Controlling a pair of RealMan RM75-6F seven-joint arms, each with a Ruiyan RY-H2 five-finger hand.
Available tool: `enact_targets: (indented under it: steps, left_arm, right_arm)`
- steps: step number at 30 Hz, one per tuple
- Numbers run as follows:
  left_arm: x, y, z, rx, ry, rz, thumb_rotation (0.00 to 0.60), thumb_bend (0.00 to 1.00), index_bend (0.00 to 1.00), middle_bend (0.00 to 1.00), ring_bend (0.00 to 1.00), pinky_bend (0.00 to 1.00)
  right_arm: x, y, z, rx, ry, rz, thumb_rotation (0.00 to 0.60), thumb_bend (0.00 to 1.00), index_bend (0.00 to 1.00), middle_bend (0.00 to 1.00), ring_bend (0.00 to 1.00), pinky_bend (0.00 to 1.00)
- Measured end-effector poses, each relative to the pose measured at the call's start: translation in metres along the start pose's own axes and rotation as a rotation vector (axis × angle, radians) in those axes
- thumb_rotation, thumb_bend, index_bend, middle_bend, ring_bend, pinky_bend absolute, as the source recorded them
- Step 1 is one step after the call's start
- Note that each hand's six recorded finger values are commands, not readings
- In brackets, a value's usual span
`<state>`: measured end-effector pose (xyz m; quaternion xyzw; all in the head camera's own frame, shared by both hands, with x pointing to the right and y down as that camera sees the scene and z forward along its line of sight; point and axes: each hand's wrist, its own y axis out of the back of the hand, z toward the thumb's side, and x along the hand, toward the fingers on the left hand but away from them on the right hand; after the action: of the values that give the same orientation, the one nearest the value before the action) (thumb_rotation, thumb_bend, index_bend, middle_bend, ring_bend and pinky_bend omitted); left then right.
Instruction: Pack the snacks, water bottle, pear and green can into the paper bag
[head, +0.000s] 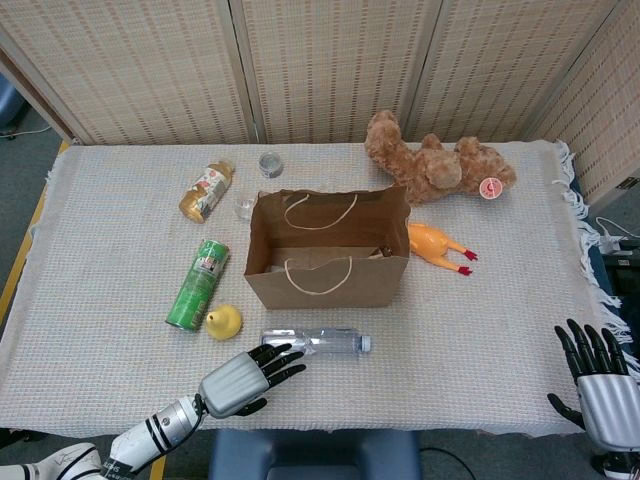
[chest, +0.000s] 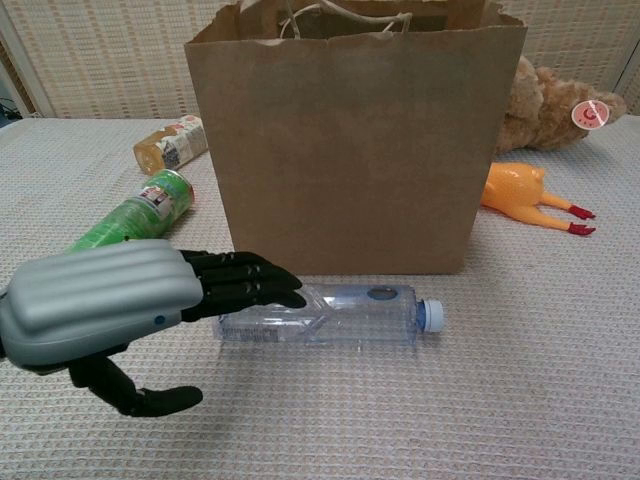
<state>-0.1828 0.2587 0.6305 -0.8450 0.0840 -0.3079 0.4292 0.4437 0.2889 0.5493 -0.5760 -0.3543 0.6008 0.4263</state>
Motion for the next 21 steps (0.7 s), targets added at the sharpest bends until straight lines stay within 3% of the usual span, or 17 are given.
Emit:
enact_targets:
  steps: [21]
  left_arm:
    - [0.063, 0.008, 0.012, 0.033, -0.018, -0.041, 0.6, 0.35, 0.0, 0.0, 0.0, 0.1]
  right_arm:
    - [-0.001, 0.0, -0.001, -0.017, 0.006, 0.006, 0.6, 0.0, 0.02, 0.0, 0.0, 0.0]
